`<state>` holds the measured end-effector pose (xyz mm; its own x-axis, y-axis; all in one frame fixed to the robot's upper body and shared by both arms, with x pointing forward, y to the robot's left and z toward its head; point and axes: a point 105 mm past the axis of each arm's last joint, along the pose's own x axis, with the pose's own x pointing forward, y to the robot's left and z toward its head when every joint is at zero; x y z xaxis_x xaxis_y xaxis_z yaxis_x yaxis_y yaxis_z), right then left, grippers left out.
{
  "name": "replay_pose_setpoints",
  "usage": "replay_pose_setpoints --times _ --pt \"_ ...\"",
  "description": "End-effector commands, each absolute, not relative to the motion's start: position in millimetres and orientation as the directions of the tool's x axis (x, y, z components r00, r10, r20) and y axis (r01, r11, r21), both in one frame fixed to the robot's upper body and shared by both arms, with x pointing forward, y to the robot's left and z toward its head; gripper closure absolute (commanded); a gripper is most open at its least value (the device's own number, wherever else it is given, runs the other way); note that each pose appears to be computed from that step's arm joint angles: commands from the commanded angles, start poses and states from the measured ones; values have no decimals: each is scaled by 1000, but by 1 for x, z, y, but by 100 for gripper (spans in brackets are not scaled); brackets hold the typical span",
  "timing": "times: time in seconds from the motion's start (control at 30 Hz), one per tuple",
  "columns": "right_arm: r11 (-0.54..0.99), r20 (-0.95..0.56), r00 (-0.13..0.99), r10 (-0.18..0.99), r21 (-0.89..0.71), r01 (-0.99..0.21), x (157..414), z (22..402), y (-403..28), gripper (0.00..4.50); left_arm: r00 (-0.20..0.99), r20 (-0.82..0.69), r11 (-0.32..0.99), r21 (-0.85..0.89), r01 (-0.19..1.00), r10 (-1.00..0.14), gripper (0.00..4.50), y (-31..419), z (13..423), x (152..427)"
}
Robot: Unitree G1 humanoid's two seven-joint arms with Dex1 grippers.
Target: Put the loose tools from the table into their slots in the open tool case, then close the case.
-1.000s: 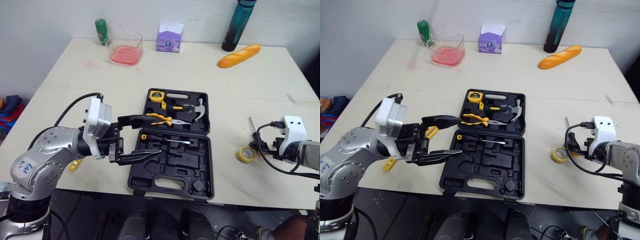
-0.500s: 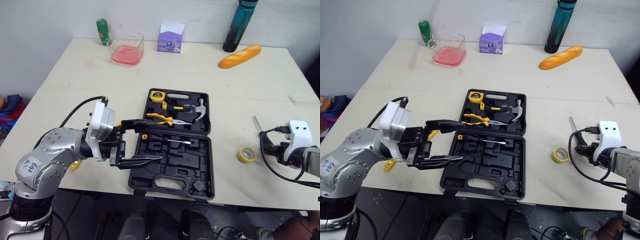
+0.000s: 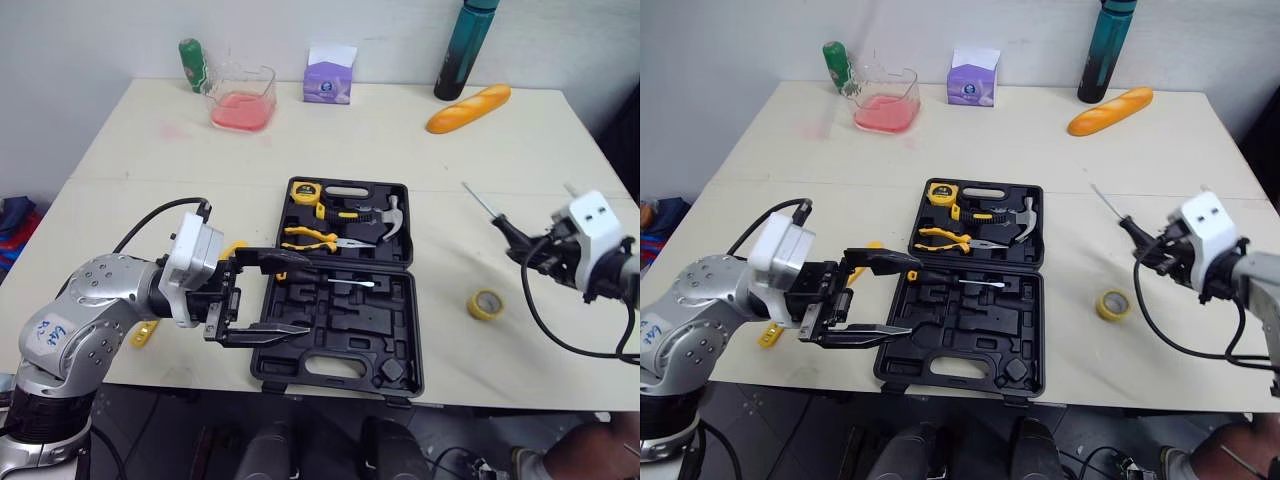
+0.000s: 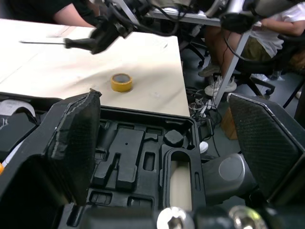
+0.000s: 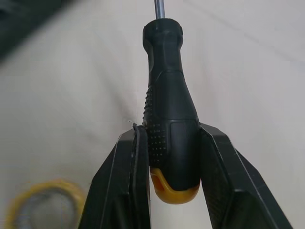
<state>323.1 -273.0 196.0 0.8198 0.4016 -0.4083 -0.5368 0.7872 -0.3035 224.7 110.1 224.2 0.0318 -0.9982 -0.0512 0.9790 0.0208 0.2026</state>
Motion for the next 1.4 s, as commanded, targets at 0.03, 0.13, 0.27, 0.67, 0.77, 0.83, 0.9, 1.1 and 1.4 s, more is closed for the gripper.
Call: replay_pose_setpoints --times 0.03,0.13,0.27,0.67,0.77,0.83,0.9,1.1,1.4 --pt "638 -440 726 528 -360 -681 320 208 -244 352 70 -55 52 282 958 -996 0 119 230 223" --pt "472 -501 587 636 -349 -809 316 211 -203 352 135 -55 108 338 935 -989 0 130 225 227" --pt "300 -557 432 709 -317 -900 308 211 -157 352 228 -112 186 296 937 -967 0 153 209 228" --pt "117 -716 253 650 -235 -965 281 181 -109 352 397 -180 360 208 910 -900 0 188 185 220" --pt "107 -738 251 626 -238 -965 277 174 -106 352 406 -191 372 187 909 -894 0 189 182 217" --pt "112 -745 266 612 -251 -961 278 171 -105 352 405 -195 373 179 910 -893 0 188 180 215" --pt "116 -750 283 597 -268 -956 280 170 -106 352 406 -193 375 178 910 -893 0 188 180 214" --pt "158 -759 348 550 -315 -936 295 165 -113 352 404 -195 377 162 912 -894 0 185 177 213" --pt "138 -784 339 520 -315 -939 295 156 -117 352 404 -196 378 157 912 -893 0 181 177 212"
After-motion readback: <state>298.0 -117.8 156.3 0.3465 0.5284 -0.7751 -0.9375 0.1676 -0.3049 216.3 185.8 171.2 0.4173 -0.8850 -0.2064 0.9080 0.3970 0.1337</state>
